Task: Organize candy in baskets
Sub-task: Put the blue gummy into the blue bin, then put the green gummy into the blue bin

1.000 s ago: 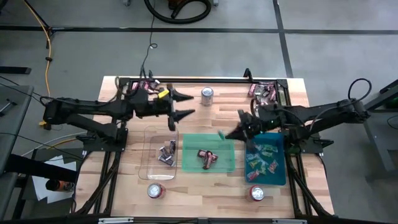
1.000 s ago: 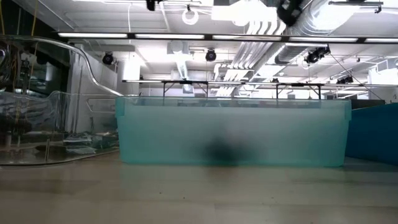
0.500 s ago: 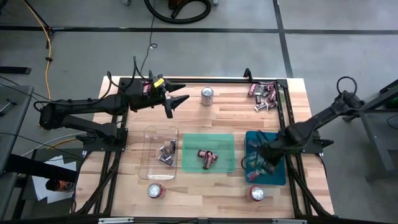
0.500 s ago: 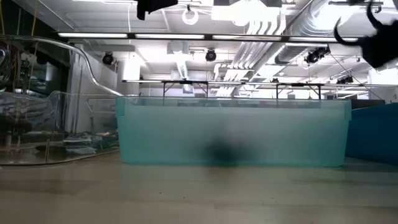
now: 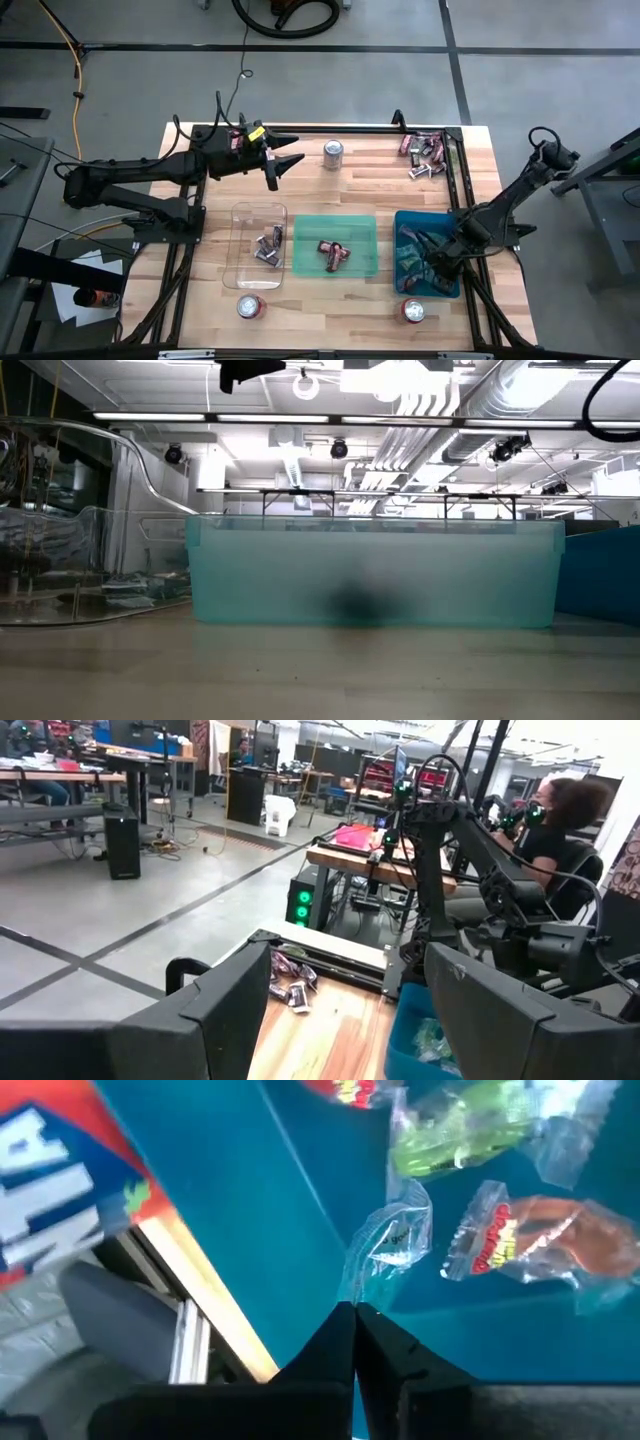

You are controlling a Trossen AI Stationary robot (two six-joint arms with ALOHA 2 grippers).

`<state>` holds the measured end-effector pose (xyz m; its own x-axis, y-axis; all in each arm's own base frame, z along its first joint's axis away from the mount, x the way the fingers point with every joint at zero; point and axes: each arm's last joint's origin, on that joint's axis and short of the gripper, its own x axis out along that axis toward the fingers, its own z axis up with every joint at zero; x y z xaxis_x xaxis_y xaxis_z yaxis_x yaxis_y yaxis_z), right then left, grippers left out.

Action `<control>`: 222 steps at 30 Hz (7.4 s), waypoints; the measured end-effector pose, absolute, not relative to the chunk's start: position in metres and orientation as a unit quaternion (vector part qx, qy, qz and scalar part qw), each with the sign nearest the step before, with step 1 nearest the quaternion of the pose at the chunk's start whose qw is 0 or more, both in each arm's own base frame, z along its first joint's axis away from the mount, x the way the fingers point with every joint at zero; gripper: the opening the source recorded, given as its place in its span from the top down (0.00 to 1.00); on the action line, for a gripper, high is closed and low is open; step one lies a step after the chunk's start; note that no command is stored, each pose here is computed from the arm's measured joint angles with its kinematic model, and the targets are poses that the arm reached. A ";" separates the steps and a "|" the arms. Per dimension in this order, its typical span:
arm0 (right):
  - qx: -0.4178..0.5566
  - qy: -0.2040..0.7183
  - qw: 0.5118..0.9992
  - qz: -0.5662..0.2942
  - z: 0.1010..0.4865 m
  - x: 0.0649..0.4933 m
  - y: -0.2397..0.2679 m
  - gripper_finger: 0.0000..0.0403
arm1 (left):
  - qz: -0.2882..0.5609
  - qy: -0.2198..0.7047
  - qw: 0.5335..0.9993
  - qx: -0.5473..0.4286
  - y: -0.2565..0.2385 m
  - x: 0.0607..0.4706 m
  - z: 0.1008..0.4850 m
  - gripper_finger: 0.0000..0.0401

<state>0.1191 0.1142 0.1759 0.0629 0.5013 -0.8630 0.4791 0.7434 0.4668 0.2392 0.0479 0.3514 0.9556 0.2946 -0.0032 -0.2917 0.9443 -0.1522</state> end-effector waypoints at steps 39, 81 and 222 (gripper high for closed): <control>0.433 0.559 0.702 0.080 0.231 0.153 0.110 0.42 | 0.210 0.004 0.973 -0.098 0.087 0.203 0.358 0.37; 0.436 0.341 0.492 -0.672 0.163 0.154 -0.248 0.46 | 0.251 0.060 0.956 -0.140 0.146 0.186 0.336 0.37; 0.515 0.418 0.550 -0.508 0.165 0.138 0.011 0.97 | 0.249 0.067 0.953 -0.157 0.143 0.184 0.335 0.37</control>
